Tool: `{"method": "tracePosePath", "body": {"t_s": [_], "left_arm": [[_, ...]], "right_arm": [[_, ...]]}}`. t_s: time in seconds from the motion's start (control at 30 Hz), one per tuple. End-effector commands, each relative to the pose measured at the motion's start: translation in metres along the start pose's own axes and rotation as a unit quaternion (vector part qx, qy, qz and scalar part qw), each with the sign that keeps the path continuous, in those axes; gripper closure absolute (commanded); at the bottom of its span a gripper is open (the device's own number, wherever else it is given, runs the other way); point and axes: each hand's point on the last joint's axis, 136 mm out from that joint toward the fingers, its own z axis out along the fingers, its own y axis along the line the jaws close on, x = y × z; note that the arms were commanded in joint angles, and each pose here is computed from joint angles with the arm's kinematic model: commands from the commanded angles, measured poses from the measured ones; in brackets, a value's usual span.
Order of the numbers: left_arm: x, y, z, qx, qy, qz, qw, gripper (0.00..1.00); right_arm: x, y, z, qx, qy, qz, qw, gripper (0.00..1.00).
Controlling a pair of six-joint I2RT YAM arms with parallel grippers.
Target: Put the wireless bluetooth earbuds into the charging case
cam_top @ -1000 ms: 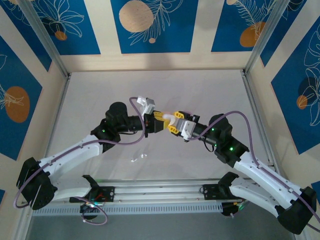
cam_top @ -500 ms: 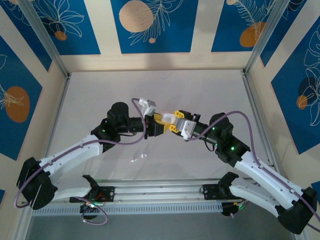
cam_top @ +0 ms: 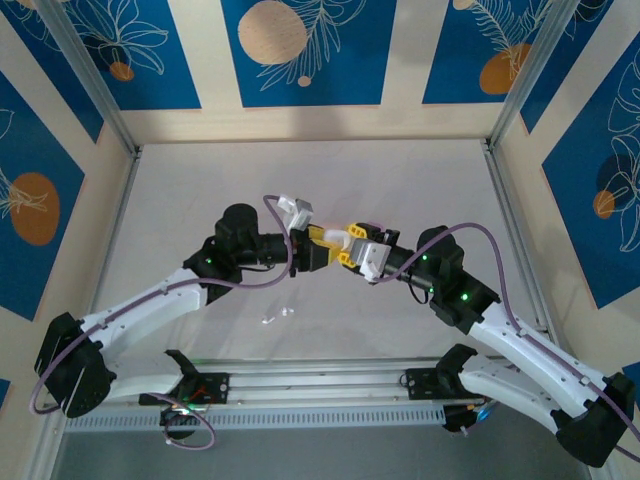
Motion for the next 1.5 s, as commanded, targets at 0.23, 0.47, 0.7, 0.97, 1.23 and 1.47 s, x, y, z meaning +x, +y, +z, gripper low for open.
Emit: {"method": "tracePosePath", "body": {"t_s": [0.23, 0.47, 0.7, 0.97, 1.23, 1.47], "left_arm": [[-0.015, -0.006, 0.004, 0.017, -0.011, 0.006, 1.000, 0.68], [-0.014, -0.007, 0.005, 0.020, -0.005, 0.005, 1.000, 0.77], [-0.017, -0.008, 0.003, 0.016, -0.013, 0.014, 1.000, 0.85], [-0.021, -0.007, -0.008, 0.004, -0.073, 0.076, 0.994, 0.91], [-0.031, -0.013, -0.022, 0.003, -0.158, 0.162, 0.974, 0.93], [-0.032, -0.016, -0.023, 0.010, -0.166, 0.165, 0.972, 0.93]], "right_arm": [[-0.015, -0.011, -0.002, 0.014, -0.015, -0.019, 1.000, 0.60], [-0.016, -0.012, -0.002, 0.015, -0.017, -0.020, 1.000, 0.60], [-0.013, -0.006, -0.002, 0.001, -0.011, -0.020, 1.000, 0.57], [-0.031, -0.014, -0.021, -0.076, -0.011, 0.230, 0.970, 0.39], [-0.044, -0.031, -0.026, -0.154, 0.011, 0.467, 0.871, 0.37], [-0.041, -0.030, -0.011, -0.201, 0.037, 0.514, 0.833, 0.37]]}}
